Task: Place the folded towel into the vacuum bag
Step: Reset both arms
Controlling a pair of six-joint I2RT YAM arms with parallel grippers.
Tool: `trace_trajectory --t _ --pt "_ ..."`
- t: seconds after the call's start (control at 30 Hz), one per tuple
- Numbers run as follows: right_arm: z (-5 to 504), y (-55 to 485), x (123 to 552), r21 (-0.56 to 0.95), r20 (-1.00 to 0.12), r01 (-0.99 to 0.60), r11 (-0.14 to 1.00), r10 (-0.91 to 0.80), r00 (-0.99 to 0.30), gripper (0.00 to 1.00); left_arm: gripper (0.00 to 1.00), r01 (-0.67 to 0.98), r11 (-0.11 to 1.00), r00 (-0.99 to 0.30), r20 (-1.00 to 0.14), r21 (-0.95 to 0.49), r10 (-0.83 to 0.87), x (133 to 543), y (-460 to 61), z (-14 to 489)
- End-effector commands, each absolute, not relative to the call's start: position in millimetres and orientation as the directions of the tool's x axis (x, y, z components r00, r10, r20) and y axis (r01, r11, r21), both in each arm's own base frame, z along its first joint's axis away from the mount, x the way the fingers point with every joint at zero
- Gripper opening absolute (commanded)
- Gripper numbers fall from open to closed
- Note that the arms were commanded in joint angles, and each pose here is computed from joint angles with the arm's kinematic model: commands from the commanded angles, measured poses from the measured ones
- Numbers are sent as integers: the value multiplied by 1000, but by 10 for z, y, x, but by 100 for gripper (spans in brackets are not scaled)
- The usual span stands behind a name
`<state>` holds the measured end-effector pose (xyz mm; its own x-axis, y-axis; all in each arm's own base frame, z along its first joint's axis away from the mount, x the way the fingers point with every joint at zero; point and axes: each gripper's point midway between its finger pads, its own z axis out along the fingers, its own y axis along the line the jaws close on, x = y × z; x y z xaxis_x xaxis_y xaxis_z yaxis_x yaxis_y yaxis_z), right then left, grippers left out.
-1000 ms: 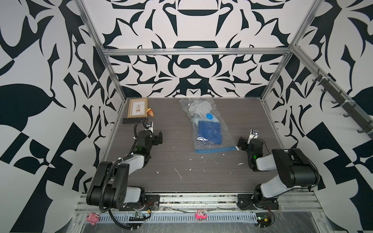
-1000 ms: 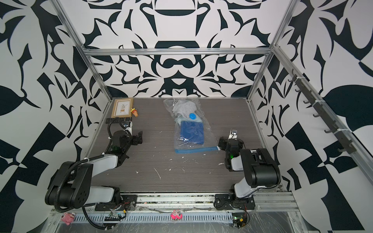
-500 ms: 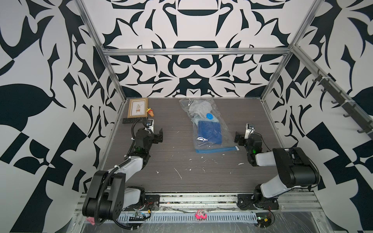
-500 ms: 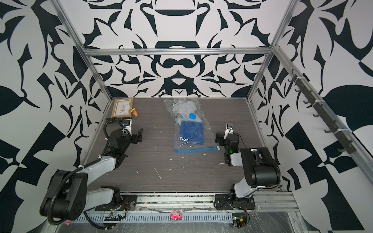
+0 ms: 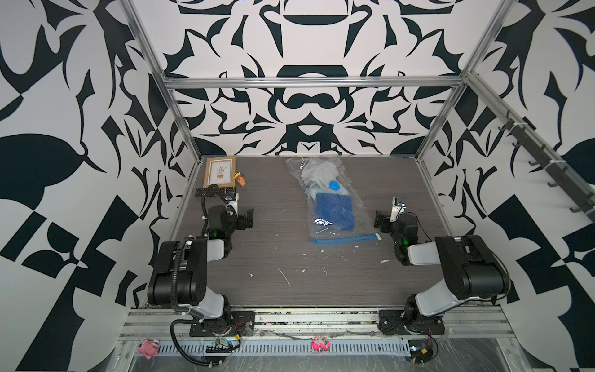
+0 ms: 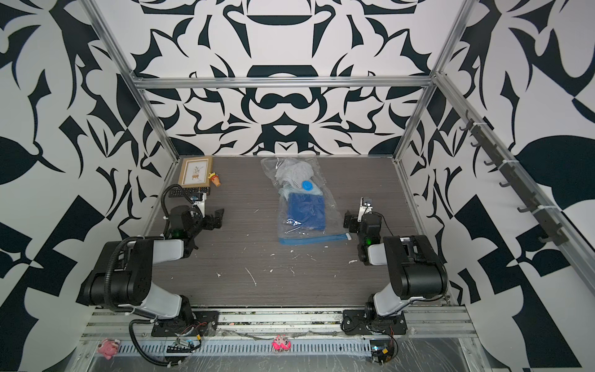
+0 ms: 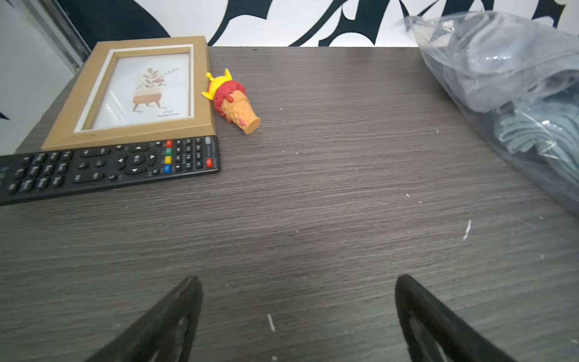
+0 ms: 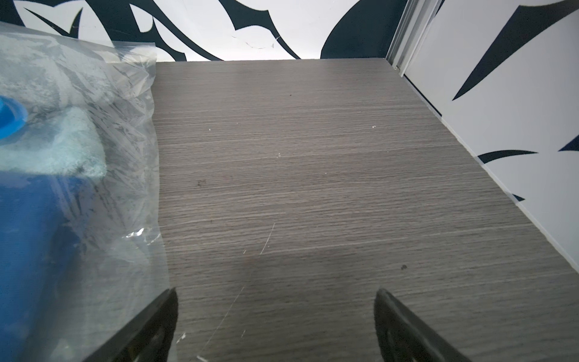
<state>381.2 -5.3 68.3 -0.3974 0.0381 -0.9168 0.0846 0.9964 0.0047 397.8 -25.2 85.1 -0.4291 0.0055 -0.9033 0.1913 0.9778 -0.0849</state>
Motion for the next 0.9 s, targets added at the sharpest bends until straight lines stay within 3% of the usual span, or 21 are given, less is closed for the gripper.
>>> trace_trajectory --t 0.0,0.1,0.17,0.23,0.33,0.87 --pt "795 -27 3859 3 -931 74 997 30 -364 99 99 255 956 -427 -904 -145 -24 3995 -384 907" --pt "796 -28 3858 3 -931 74 997 30 -364 99 99 124 987 -413 -910 -107 -46 3959 -206 843" --pt "794 -30 3855 3 -931 75 997 30 -364 99 99 114 991 -315 -949 -76 -36 3938 -185 905" --pt "793 -24 3858 2 -931 75 997 29 -365 99 99 117 989 -382 -923 -92 -41 3920 -212 857" --pt "793 -29 3857 -3 -931 78 997 26 -365 99 99 117 991 -336 -942 -70 -26 3940 -217 890" --pt "796 -11 3865 -12 -930 77 997 17 -366 99 99 125 990 -372 -928 -72 -21 3972 -233 839"
